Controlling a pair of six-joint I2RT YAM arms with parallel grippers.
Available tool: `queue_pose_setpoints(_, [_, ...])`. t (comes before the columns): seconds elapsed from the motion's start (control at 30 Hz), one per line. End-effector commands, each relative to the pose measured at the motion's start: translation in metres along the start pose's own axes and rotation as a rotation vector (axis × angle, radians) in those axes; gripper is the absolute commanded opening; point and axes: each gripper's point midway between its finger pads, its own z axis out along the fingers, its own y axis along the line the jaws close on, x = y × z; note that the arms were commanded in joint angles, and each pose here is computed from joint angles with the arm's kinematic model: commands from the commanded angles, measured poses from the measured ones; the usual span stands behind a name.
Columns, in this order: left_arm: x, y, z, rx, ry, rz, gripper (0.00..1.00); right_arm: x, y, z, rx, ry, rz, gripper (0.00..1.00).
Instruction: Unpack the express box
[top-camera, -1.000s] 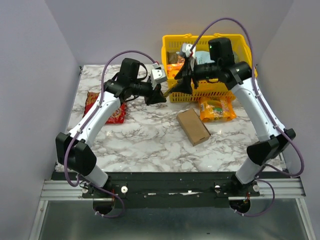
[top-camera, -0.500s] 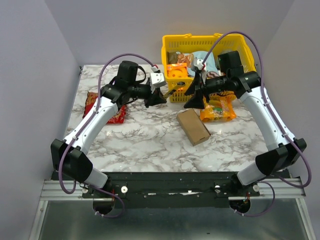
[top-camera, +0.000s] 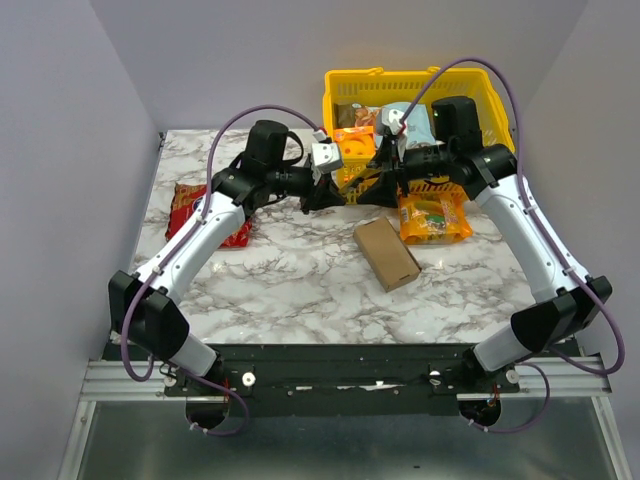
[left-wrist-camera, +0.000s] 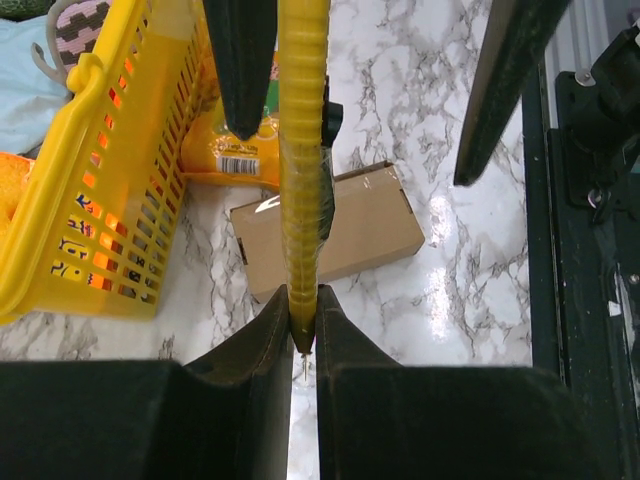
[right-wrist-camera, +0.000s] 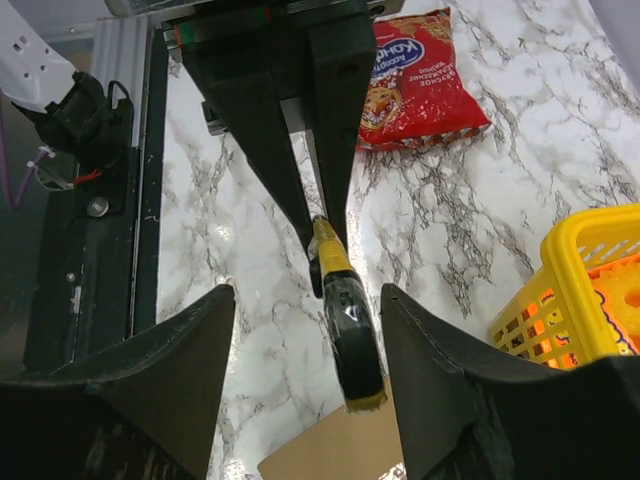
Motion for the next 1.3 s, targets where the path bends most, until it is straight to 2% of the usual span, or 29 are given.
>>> queue_pose_setpoints(0.0, [-0.028, 0.0, 0.004, 0.03, -0.083, 0.006, 0.0, -0.005, 0.003, 0.008, -0.02, -0.006, -0.026, 0.65])
queue_pose_setpoints(0.5, [-0.033, 0.0, 0.019, 0.076, -0.091, -0.004, 0.0, -0.007, -0.001, 0.014, -0.031, -0.011, -0.026, 0.56])
queue_pose_setpoints(0.77, [-0.029, 0.002, 0.023, 0.086, -0.087, -0.018, 0.0, -0.007, 0.0, 0.013, -0.038, -0.015, -0.03, 0.43])
queue_pose_setpoints(1.03, [-0.026, 0.001, 0.02, 0.083, -0.07, 0.006, 0.0, -0.014, 0.0, 0.006, -0.002, -0.01, -0.072, 0.46])
queue_pose_setpoints(1.27, [-0.025, -0.002, 0.016, 0.081, -0.063, 0.012, 0.0, -0.011, 0.006, 0.001, -0.018, -0.011, -0.061, 0.59])
